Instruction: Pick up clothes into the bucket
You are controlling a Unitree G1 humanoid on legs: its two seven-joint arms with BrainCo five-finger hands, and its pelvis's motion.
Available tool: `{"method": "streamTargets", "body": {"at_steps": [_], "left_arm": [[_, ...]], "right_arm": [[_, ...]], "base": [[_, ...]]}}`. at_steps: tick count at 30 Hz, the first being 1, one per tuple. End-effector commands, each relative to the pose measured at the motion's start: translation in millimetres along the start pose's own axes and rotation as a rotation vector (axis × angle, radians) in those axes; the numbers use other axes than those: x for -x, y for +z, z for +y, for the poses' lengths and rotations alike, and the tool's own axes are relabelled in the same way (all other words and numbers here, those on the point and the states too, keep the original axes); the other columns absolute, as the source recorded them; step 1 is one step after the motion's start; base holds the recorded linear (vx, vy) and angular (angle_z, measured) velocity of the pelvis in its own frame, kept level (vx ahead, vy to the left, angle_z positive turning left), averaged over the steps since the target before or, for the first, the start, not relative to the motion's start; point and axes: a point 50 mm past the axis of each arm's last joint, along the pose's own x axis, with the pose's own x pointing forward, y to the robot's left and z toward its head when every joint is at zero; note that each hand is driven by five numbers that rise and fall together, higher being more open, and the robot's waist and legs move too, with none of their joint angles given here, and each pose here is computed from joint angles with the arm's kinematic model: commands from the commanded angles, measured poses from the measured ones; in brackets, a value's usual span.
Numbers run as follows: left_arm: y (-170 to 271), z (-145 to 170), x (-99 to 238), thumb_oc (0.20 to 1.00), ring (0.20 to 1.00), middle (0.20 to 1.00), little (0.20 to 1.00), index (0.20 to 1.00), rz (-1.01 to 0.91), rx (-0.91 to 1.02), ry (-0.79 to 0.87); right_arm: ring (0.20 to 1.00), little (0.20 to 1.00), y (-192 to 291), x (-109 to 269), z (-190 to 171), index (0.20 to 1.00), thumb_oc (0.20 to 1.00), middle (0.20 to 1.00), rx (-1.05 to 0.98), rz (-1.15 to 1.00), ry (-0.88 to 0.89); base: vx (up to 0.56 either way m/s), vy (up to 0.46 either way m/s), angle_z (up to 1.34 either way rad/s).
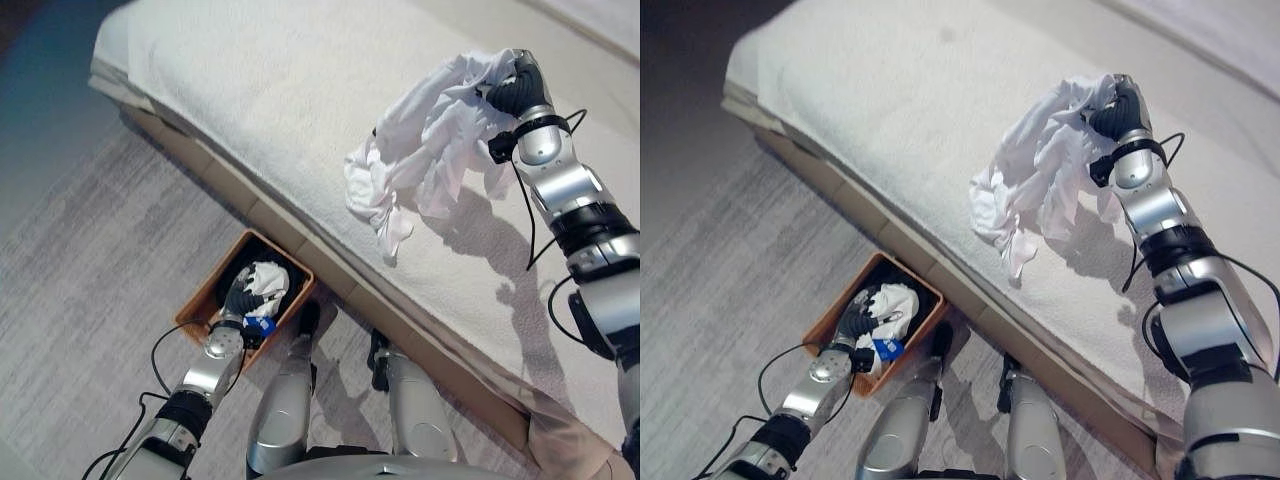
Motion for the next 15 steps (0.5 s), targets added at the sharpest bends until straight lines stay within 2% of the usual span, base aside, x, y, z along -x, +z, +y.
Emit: {"method": "streamTargets", "body": {"at_steps": [1,3,5,9,10,15], "left_arm": [[12,7,5,1.000,1.000,1.000,1.000,1.000,-0.087,0.001,-0.022],[37,8,4,1.000,1.000,1.000,1.000,1.000,-0.185,0.032,-0.045],[44,8,4,1.000,1.000,1.000,1.000,1.000,-0.213,0.032,-0.060],[70,1,5,1.000,1.000,1.000,1.000,1.000,-0.301,0.059,-0.152],[78,-5,7,1.000,1.000,1.000,1.000,1.000,-0.329,0.049,-0.219],[100,-15,10,1.000,1.000,1.000,1.000,1.000,-0.399,-0.048,-0.357]], "right_arm": [[0.200,0.200,18,8,-13,0.200,0.200,0.200,-0.032,-0.153,-0.009],[0.200,0.200,16,23,0,0.200,0.200,0.200,-0.066,-0.188,0.067],[0.200,0.200,14,28,4,0.200,0.200,0.200,-0.084,-0.187,0.096],[0.200,0.200,10,50,25,0.200,0.200,0.200,-0.159,-0.196,0.262],[0.200,0.200,14,59,34,0.200,0.200,0.200,-0.183,-0.217,0.361],[0.200,0.200,30,71,42,0.200,0.200,0.200,-0.148,-0.289,0.531]], "base": [[0.08,-0.043,-0.13],[0.10,-0.052,-0.18],[0.07,-0.031,-0.18],[0.09,-0.037,-0.09],[0.07,-0.024,-0.05],[0.04,-0.018,-0.15]]}}
